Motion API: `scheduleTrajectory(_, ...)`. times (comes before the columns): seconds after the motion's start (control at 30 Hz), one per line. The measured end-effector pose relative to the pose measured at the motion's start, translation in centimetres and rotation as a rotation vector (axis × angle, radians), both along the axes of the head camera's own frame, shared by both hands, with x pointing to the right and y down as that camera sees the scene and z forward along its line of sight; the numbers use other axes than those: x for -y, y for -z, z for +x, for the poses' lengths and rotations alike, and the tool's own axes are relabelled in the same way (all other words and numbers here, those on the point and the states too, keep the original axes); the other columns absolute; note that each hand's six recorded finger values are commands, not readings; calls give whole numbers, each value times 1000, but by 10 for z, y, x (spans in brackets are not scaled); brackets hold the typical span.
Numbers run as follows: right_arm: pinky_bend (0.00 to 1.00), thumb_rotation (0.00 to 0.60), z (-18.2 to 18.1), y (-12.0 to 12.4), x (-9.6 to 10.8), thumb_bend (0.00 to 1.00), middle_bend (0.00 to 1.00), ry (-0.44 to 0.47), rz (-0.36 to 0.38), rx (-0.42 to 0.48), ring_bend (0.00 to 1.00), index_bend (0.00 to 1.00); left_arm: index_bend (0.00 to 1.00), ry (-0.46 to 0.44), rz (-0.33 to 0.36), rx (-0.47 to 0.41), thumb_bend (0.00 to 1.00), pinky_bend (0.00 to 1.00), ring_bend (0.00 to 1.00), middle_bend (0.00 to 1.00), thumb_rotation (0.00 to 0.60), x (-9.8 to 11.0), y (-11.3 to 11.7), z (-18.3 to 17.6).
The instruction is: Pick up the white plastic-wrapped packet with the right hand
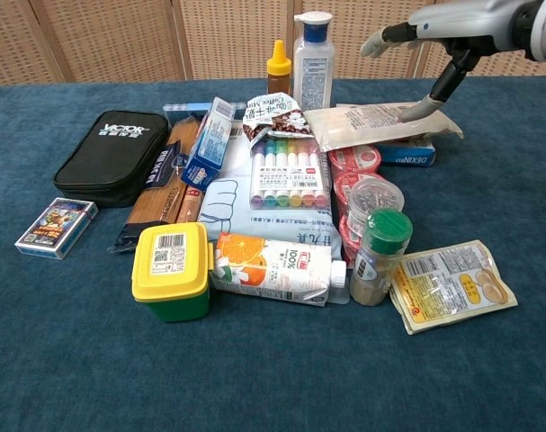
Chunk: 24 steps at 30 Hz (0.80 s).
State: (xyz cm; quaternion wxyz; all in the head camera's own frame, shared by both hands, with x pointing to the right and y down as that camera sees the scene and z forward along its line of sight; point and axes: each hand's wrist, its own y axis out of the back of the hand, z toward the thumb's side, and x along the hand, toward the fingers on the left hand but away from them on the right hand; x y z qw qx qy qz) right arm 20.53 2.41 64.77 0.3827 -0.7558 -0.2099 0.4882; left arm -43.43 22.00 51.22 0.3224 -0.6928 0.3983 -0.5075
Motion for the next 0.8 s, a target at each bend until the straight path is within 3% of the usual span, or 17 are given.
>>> scheduleTrajectory(0.3, 0, 528, -8, -26, 11, 254, 0, 2, -49, -40, 0, 0, 100, 3, 4, 5, 152, 0, 0, 28, 600, -1, 2, -1)
scheduleTrajectory(0.8, 0, 526, 7, -64, 25, 254, 0, -10, -90, -148, 0, 0, 99, 7, 12, 12, 153, 0, 0, 27, 600, -3, 8, -2)
